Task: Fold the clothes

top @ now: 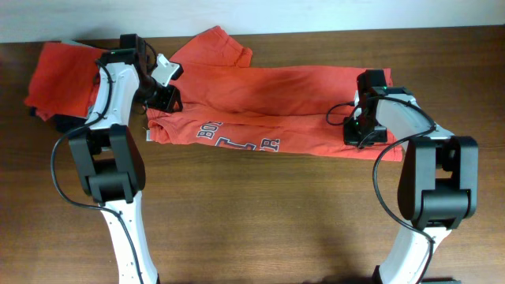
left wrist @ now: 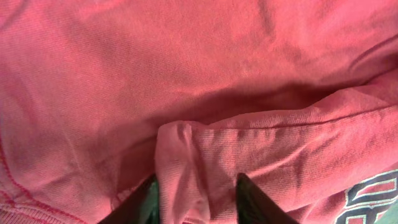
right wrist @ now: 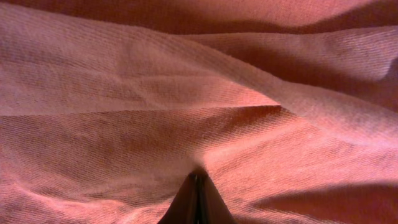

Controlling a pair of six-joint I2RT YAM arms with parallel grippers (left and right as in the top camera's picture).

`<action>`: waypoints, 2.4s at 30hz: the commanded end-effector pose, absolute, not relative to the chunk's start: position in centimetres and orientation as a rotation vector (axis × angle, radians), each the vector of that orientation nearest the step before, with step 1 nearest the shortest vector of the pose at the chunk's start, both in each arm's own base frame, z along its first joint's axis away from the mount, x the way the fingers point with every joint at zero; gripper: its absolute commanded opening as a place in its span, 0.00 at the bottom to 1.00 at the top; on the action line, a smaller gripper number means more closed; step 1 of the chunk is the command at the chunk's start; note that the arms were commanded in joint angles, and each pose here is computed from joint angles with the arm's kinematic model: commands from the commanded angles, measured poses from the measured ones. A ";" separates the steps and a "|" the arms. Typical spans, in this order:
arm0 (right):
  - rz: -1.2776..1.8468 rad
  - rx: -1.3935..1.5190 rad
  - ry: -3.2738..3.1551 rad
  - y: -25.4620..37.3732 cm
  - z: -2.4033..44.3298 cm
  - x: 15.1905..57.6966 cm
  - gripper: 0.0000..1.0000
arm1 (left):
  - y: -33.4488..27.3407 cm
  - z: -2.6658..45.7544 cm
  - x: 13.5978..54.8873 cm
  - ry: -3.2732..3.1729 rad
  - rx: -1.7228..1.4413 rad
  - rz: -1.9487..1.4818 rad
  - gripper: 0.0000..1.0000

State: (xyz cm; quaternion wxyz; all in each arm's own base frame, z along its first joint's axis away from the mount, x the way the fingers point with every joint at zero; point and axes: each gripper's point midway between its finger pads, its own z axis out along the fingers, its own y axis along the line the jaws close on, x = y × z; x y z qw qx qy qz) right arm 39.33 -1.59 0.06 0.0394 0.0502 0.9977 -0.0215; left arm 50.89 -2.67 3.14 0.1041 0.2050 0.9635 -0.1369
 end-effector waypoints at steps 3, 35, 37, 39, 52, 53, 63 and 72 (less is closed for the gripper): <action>-0.099 0.167 3.090 -1.9 -1.4 38.7 0.04 | -3.1 2.7 51.1 2.829 0.621 -0.439 0.34; -0.099 0.167 3.091 -1.9 -1.4 38.7 0.04 | 0.7 3.5 57.3 2.723 0.155 -0.168 0.03; -0.099 0.167 3.090 -1.9 -1.4 38.7 0.04 | 0.7 3.6 57.4 2.715 0.156 -0.165 0.03; -0.099 0.167 3.090 -1.9 -1.4 38.7 0.04 | 0.7 3.6 57.5 2.714 0.156 -0.165 0.04; -0.099 0.167 3.089 -1.9 -1.4 38.7 0.04 | 0.5 8.4 59.0 2.634 0.055 -0.200 0.93; -0.099 0.167 3.086 -1.9 -1.4 38.8 0.04 | 0.2 9.2 59.0 2.624 0.053 -0.226 0.93; 0.046 0.041 3.030 -0.3 3.4 41.0 0.04 | -0.7 8.1 53.6 2.848 0.021 -0.315 0.01; 0.195 -0.095 3.003 1.5 4.4 41.8 0.04 | -0.9 6.4 50.4 2.989 -0.006 -0.310 0.01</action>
